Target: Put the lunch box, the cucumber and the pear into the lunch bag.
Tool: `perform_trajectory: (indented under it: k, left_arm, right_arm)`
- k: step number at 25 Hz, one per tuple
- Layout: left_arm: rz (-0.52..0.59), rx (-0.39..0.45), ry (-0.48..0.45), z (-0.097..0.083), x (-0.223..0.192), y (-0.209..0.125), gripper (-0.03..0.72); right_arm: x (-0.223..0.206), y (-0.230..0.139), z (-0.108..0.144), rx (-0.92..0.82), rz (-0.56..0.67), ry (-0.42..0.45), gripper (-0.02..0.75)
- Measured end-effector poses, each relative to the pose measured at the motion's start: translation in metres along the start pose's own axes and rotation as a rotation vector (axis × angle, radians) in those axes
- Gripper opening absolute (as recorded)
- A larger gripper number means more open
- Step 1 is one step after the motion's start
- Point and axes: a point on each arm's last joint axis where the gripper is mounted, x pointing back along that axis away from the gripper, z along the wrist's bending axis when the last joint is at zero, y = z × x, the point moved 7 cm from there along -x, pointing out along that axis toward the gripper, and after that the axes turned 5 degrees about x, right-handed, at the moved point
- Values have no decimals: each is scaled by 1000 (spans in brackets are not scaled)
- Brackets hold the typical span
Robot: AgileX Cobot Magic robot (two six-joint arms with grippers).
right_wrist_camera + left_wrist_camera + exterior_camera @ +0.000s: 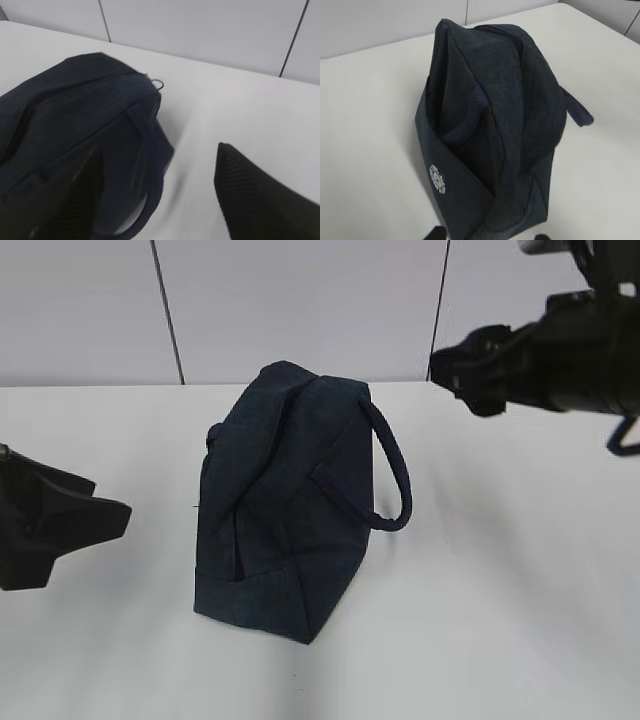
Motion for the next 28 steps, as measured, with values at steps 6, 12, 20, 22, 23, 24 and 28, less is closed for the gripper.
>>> perform_trajectory:
  k: [6,12,20,22,23,24,28]
  left_arm:
    - [37,12,28,-7,30,-12,310]
    - [24,9,90,-14,75,-25,305]
    - [22,-7,213,-18,140,-35,301]
    - [27,-6,222,-20,148,-39,300]
    - [35,-3,224,-21,150,-41,300]
    - [43,1,228,-20,151,-43,299]
    - [79,5,232,-20,152,-49,297]
  right_arm:
    - [61,-22,55,-64,-30,105,537]
    - [94,-48,114,-153,15,328,501]
    - [96,-74,113,-87,74,246,482]
    - [95,-75,113,-91,80,241,482]
    - [93,-77,114,-93,90,240,482]
    - [92,-79,116,-89,101,241,482]
    - [83,-90,118,-34,142,225,481]
